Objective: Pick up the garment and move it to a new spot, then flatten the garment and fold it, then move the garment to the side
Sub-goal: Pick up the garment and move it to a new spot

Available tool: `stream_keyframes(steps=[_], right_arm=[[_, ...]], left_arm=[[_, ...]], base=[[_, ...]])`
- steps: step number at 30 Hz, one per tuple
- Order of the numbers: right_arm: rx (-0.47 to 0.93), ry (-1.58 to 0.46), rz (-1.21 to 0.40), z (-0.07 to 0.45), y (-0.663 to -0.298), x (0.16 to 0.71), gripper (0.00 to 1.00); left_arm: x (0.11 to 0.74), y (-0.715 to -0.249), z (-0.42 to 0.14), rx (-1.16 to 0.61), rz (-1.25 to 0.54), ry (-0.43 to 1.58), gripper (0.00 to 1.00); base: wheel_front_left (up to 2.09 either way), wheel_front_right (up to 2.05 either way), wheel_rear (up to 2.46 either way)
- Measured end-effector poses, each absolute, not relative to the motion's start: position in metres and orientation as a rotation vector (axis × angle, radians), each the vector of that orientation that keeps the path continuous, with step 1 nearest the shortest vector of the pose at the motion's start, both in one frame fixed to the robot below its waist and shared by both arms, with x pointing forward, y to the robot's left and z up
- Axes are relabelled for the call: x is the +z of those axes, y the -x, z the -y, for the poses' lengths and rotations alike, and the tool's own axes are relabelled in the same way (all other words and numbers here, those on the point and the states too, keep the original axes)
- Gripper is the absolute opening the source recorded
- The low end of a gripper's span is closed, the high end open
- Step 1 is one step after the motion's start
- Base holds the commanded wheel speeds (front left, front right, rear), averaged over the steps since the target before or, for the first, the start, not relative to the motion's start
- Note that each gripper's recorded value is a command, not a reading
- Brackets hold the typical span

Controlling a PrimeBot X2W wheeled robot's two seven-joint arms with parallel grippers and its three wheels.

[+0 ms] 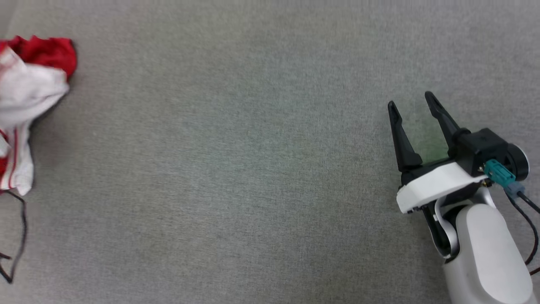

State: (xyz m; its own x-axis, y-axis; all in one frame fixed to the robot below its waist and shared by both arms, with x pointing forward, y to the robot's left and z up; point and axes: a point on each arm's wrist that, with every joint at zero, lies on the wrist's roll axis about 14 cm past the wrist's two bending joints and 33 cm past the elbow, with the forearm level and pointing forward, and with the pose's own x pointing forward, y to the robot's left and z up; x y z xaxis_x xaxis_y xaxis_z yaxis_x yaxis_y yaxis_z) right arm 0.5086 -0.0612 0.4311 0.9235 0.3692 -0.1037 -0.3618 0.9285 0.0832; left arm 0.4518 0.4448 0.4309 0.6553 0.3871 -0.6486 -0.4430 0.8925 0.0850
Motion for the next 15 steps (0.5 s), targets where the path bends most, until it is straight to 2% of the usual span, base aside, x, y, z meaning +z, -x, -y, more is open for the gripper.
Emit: stream_keyframes(steps=[6,15], right_arm=[[0.36,-0.077,-0.079,0.066,-0.497,0.454,1.0],[0.349,-0.094,-0.011,0.072,-0.473,0.491,1.0]], left_arm=[[0.528,-0.474,-0.459,0.482,-0.362,-0.071,0.0],[0.649,-0.48,-0.44,0.403,0.017,-0.225,0.0]], base=[[0.0,0.0,0.0],[0.0,0.0,0.0]])
